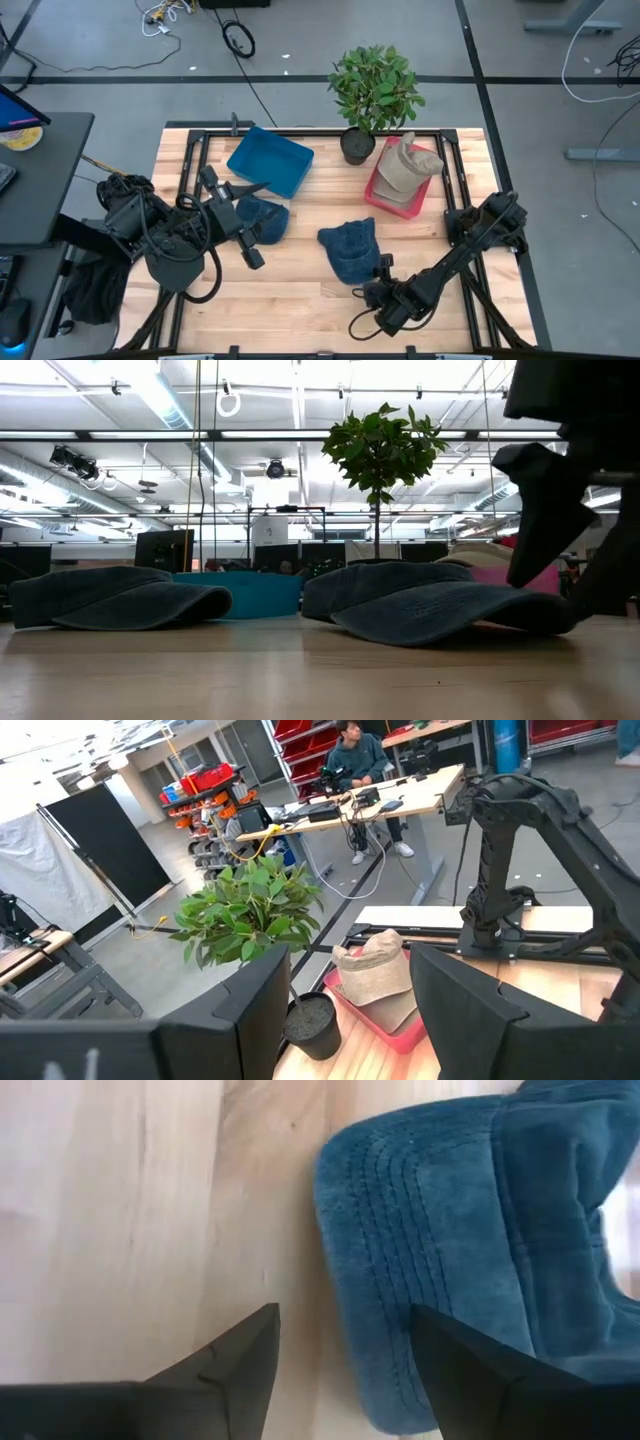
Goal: Pick & Place hat
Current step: Put the right blue cap into the blue bin
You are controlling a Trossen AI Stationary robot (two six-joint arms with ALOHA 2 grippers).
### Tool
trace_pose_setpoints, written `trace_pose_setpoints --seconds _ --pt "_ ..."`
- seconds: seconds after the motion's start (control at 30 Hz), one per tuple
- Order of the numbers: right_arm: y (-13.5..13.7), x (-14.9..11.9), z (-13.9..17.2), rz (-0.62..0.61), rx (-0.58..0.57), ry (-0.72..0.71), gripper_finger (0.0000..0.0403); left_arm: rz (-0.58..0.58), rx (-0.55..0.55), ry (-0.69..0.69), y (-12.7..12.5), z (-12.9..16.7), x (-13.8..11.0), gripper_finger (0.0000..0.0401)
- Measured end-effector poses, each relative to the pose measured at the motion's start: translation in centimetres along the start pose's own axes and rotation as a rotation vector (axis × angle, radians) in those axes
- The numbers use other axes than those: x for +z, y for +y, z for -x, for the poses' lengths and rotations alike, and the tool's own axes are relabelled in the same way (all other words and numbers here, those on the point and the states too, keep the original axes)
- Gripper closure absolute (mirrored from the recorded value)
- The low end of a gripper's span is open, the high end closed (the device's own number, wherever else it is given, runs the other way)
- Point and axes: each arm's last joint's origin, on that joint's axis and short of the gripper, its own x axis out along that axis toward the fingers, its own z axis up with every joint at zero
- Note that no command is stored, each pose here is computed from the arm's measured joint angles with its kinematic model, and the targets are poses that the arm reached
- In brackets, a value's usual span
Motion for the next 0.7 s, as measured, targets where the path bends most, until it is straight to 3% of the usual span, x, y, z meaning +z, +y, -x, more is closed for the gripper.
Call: trace_pose_setpoints --seconds 0.27,0.7 --pt "0.0 -0.6 -2.8 -0.004 -0.164 0.020 0.0185 0.009 -0.001 -0.002 0.0 0.0 0.1 0.0191" --pt "-1.7 0.2 -3.6 -0.030 -0.322 -0.043 0.0226 0.015 -0.040 0.012 0.0 -0.5 0.1 0.0191"
